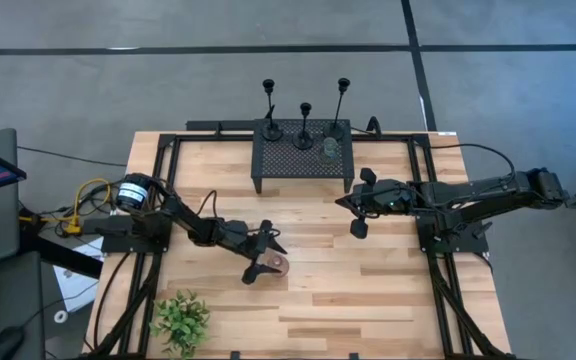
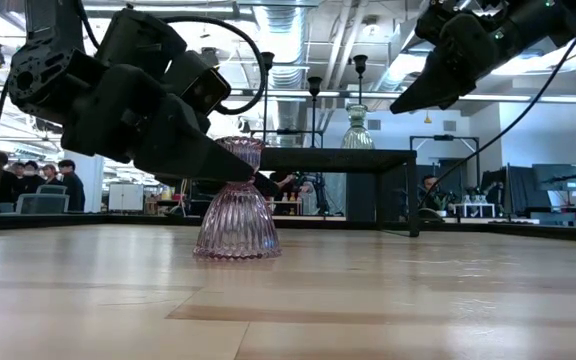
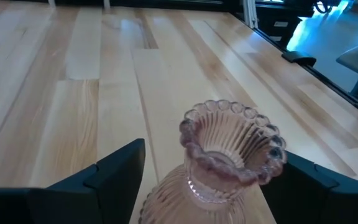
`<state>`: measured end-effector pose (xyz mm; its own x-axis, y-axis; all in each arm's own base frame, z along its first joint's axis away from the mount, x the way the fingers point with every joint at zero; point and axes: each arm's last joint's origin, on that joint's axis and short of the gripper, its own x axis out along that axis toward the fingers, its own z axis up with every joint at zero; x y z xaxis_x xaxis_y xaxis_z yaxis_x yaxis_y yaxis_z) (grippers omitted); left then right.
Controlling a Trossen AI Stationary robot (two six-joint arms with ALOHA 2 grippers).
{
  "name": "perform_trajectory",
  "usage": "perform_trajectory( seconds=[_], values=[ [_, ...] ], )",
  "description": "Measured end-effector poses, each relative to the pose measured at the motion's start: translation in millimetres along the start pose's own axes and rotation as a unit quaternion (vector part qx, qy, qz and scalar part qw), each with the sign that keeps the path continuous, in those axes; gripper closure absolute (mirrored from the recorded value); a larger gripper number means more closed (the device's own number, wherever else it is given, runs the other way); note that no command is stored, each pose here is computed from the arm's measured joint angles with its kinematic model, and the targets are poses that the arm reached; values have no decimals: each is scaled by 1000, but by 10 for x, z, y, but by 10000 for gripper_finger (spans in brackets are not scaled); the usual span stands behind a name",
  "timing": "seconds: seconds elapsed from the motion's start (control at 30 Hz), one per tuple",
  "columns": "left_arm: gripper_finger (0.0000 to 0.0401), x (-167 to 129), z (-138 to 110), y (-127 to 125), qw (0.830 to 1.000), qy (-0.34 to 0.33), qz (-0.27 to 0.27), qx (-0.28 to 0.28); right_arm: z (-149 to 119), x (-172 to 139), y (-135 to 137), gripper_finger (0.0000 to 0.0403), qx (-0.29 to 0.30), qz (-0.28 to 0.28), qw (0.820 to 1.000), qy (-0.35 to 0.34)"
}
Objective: Pick & Place candle stick holders
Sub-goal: Put the purple candle holder on the shelf
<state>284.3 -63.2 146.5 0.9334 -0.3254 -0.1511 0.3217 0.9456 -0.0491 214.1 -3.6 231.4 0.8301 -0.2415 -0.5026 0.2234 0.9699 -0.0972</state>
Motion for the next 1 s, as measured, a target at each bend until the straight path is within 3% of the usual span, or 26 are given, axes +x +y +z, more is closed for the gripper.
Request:
perform_trajectory(
  seconds=[0.53,1.0],
  values=[
    [205,-9,5,64,1000,-3,11,-19,0,0,0,402,0,0,1000,0],
    [249,-11,15,64,1000,-7,11,-18,0,0,0,402,0,0,1000,0]
  ],
)
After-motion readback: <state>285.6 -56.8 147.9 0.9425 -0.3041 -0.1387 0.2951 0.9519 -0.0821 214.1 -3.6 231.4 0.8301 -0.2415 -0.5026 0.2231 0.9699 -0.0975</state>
